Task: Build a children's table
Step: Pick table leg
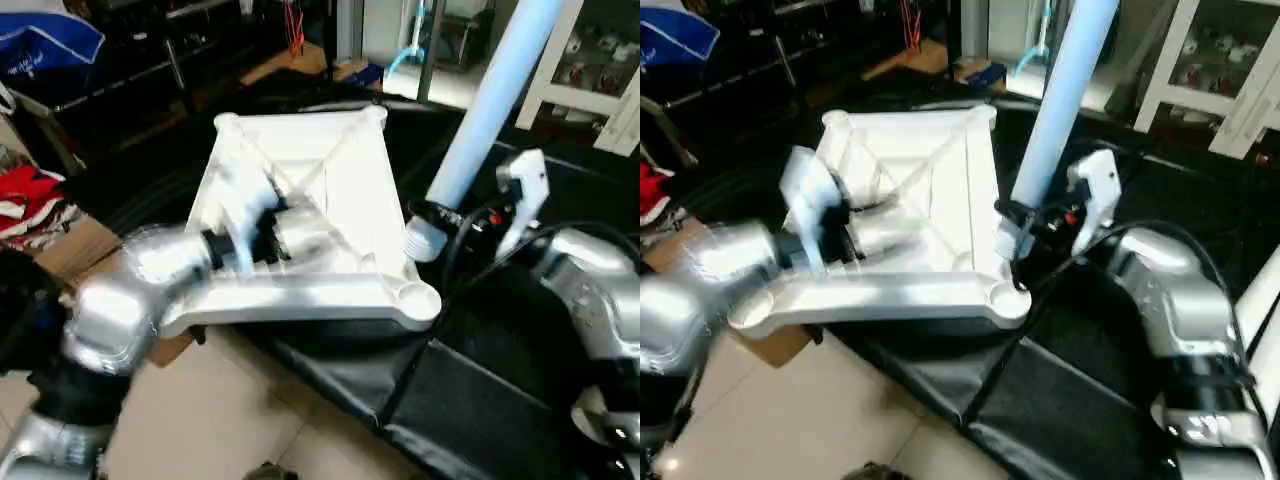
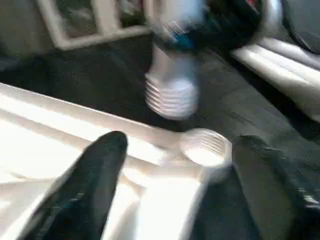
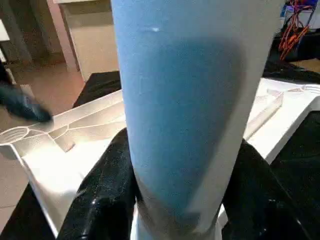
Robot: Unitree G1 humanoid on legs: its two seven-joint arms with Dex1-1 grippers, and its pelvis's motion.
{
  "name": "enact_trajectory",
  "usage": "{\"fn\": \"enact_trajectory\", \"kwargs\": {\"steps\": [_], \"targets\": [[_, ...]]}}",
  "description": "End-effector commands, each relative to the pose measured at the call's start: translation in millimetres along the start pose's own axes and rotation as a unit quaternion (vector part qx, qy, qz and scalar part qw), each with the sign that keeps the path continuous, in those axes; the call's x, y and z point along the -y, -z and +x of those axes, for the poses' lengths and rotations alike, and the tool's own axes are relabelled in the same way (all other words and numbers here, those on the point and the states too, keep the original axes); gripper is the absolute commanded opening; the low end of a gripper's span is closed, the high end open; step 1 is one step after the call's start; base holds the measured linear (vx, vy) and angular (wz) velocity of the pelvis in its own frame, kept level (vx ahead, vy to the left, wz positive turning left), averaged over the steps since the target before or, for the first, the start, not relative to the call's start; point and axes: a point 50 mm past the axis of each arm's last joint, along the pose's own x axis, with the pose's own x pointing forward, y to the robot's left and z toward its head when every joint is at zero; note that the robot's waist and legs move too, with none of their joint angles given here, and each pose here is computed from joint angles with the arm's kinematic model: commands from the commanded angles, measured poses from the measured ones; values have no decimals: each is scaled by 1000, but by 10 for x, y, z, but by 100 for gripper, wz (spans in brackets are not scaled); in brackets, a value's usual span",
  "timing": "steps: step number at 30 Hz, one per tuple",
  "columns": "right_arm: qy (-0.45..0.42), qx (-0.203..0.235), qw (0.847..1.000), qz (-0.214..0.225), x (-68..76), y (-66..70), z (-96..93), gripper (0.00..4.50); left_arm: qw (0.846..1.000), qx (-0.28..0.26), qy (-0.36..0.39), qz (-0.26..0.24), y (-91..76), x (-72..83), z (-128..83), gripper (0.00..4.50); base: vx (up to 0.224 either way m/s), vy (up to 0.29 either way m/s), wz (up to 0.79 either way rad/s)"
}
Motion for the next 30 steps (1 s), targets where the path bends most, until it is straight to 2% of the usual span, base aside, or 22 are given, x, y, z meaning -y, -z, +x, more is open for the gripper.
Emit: {"fn": "enact_trajectory", "kwargs": {"steps": [1, 3, 4, 6, 11, 12, 16, 18, 21, 22, 30], "targets": [[-18, 18, 1000, -6, -75, -95, 6, 186, 999, -34, 9, 28, 120, 0, 64, 412, 0, 0, 0], [-23, 19, 1000, -5, -99, -93, 11, 186, 998, -50, 7, 38, 182, -8, 86, 436, 0, 0, 0], [-37, 16, 999, -3, -169, -70, 32, 186, 996, -77, 12, 47, 314, -16, 153, 440, 0, 0, 0], [-42, 13, 999, -3, -212, -42, 46, 186, 993, -102, 19, 56, 413, -21, 203, 447, 0, 0, 0], [-42, 13, 999, -2, -223, -33, 44, 186, 992, -110, 20, 64, 442, -24, 216, 450, 0, 0, 0], [-60, 12, 998, 5, -302, -37, 32, 186, 990, -121, 1, 66, 514, -117, 230, 450, 0, 0, 0], [-77, 2, 997, 10, -365, -19, -3, 186, 992, -119, 0, 50, 560, -157, 230, 450, 0, 0, 0], [-82, -5, 997, 12, -376, -6, -35, 186, 993, -114, 15, 37, 587, -144, 227, 421, 0, 0, 0], [-85, -10, 996, 12, -373, 3, -63, 186, 994, -105, 34, 15, 626, -126, 226, 413, 0, 0, 0], [-86, -11, 996, 12, -367, 6, -68, 186, 994, -103, 37, 11, 639, -125, 229, 398, 0, 0, 0], [-85, -18, 996, 4, -368, -18, -77, 186, 991, -127, 37, 35, 736, -160, 234, 343, 0, 0, 0]]}}
